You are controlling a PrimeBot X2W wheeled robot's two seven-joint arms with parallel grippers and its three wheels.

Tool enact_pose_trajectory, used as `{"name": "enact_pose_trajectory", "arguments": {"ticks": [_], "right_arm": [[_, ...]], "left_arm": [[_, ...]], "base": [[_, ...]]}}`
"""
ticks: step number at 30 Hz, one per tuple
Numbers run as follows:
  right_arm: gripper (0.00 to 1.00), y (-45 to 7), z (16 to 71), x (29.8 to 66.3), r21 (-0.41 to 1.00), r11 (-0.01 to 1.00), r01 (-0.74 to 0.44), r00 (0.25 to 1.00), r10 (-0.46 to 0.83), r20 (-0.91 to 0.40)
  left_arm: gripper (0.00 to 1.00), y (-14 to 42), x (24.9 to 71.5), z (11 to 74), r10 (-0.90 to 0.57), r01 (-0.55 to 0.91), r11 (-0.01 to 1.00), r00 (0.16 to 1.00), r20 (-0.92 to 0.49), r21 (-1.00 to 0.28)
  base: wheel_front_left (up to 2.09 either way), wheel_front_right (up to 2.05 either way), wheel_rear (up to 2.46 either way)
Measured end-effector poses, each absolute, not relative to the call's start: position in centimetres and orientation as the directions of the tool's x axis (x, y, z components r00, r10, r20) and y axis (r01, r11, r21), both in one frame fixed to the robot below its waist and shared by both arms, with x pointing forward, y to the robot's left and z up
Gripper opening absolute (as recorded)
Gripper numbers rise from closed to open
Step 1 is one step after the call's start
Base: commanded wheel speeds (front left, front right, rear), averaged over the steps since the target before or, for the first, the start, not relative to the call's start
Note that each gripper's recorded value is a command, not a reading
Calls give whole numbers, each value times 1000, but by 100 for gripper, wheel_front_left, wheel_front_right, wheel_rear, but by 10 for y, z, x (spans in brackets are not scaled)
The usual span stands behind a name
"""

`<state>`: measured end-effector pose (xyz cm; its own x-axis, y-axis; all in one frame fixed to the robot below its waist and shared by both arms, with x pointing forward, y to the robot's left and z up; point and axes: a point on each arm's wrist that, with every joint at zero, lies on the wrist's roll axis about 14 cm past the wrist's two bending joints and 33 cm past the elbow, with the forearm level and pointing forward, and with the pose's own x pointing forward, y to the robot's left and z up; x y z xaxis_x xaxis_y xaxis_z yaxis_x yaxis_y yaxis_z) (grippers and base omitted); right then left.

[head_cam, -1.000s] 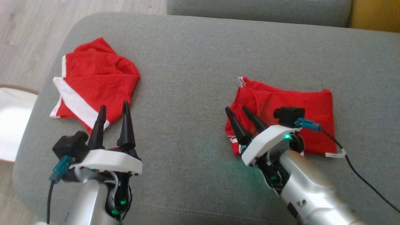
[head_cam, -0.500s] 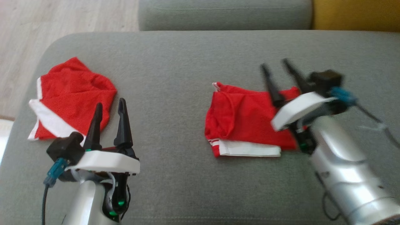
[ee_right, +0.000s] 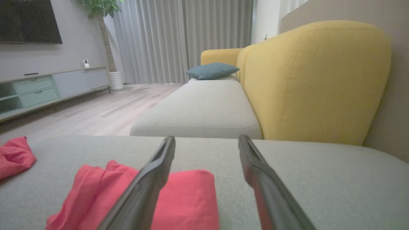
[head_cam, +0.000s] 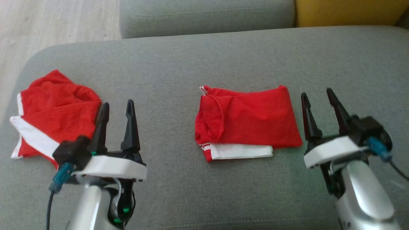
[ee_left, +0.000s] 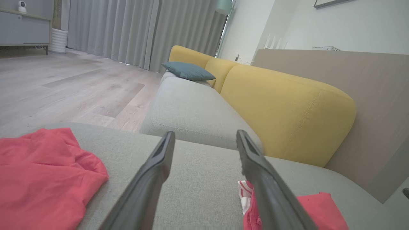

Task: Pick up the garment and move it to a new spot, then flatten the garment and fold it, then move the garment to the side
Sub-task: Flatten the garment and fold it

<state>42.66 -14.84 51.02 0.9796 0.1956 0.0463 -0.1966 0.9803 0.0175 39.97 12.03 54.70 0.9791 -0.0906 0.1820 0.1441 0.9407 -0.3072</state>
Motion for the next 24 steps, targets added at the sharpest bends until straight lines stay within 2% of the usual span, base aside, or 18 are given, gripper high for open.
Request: {"name": "enact_pose_trajectory", "arguments": {"ticks": [6, 12, 13, 14, 15, 24], "right_arm": [[100, -156, 504, 415, 21, 987, -162, 986, 161, 42], [100, -152, 506, 421, 8, 986, -165, 986, 164, 41], [70, -149, 504, 423, 8, 985, -171, 985, 171, 35], [11, -146, 501, 424, 11, 984, -179, 984, 179, 23], [0, -142, 497, 426, 12, 982, -189, 982, 189, 10], [0, -76, 443, 441, 41, 933, -358, 921, 360, -146]], "left_arm": [[100, 118, 397, 535, -97, 140, 939, 984, 150, -313], [100, 121, 398, 529, -88, 127, 940, 987, 134, -317], [100, 121, 398, 529, -90, 128, 940, 987, 132, -316], [100, 121, 398, 527, -90, 126, 940, 988, 128, -316], [100, 122, 399, 526, -87, 122, 941, 988, 124, -316], [100, 143, 400, 512, -32, 56, 949, 996, 83, -309]], "base": [[0, 0, 0], [0, 0, 0], [0, 0, 0], [0, 0, 0], [0, 0, 0], [0, 0, 0]]}}
